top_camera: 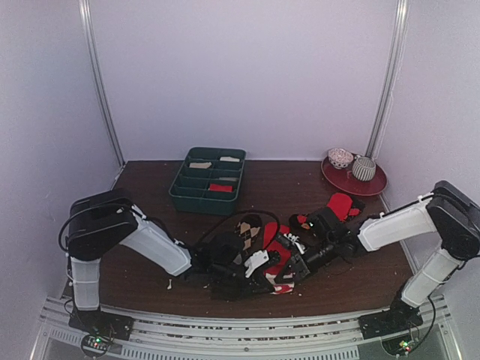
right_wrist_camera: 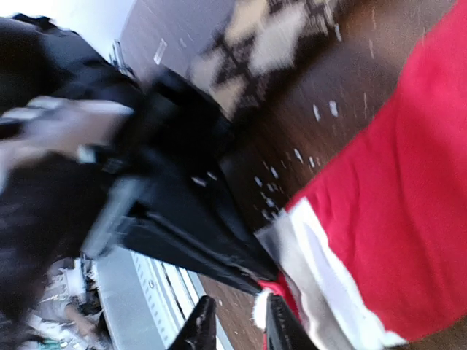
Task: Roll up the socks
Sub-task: Roll the sock at the center of the board.
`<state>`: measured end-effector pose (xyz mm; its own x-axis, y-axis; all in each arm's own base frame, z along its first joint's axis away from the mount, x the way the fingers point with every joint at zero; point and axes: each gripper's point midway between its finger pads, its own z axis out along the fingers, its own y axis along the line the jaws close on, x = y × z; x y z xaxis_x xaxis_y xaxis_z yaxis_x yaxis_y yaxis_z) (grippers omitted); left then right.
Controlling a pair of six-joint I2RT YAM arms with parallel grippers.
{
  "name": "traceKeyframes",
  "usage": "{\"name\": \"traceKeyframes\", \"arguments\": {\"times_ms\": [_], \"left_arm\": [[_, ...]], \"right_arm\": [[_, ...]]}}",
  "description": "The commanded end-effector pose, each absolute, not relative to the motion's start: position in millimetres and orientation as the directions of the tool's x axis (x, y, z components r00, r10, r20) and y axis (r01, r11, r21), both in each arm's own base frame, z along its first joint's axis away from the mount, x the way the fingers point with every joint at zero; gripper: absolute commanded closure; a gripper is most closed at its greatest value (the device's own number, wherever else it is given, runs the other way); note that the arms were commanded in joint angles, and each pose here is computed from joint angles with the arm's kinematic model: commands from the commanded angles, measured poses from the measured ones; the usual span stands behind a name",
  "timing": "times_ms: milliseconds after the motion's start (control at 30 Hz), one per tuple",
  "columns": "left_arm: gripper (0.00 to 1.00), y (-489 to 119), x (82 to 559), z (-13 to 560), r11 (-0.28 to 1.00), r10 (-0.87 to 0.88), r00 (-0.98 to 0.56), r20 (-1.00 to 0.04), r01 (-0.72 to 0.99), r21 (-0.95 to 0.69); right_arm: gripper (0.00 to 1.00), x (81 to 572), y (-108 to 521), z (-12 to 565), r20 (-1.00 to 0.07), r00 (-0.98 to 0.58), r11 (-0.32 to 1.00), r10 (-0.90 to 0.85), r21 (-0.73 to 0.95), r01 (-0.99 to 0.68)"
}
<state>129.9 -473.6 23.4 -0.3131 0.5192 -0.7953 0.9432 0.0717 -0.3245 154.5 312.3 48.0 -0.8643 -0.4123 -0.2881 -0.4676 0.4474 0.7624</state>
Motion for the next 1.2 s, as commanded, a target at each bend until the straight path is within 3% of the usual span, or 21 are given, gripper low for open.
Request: {"name": "traceKeyframes", "arguments": {"times_ms": [0, 133, 267, 433, 800, 1167], "left_arm": [[1.00, -441.7, 114.8, -21.5, 0.247, 0.622, -0.518, -0.587, 0.841, -0.481], [1.00, -424.2, 106.2, -41.5, 0.353, 0.649, -0.641, -0.410, 0.731, -0.583], [1.00, -407.4, 102.4, -52.8, 0.428, 0.661, -0.693, -0.287, 0.663, -0.614], [1.00, -396.1, 104.6, -60.1, 0.461, 0.662, -0.714, -0.227, 0.627, -0.628], [1.00, -393.2, 112.2, -64.0, 0.472, 0.667, -0.712, -0.219, 0.632, -0.614], [1.00, -392.8, 110.6, -61.8, 0.454, 0.678, -0.698, -0.230, 0.643, -0.616]], "right_arm": [[0.72, 174.7, 310.4, 98.0, -0.578, -0.733, 0.388, -0.358, 0.622, -0.680], [0.59, 174.9, 301.9, 130.1, -0.839, -0.466, 0.349, -0.281, 0.363, -0.864], [0.55, 166.8, 290.7, 124.9, -0.917, -0.261, 0.364, -0.301, 0.142, -0.921], [0.55, 145.9, 292.9, 108.3, -0.923, -0.128, 0.319, -0.363, 0.006, -0.948], [0.56, 121.3, 316.5, 66.5, -0.853, -0.084, 0.211, -0.515, -0.031, -0.977], [0.63, 146.2, 318.8, 40.8, -0.829, -0.146, 0.347, -0.540, -0.061, -0.936]]}}
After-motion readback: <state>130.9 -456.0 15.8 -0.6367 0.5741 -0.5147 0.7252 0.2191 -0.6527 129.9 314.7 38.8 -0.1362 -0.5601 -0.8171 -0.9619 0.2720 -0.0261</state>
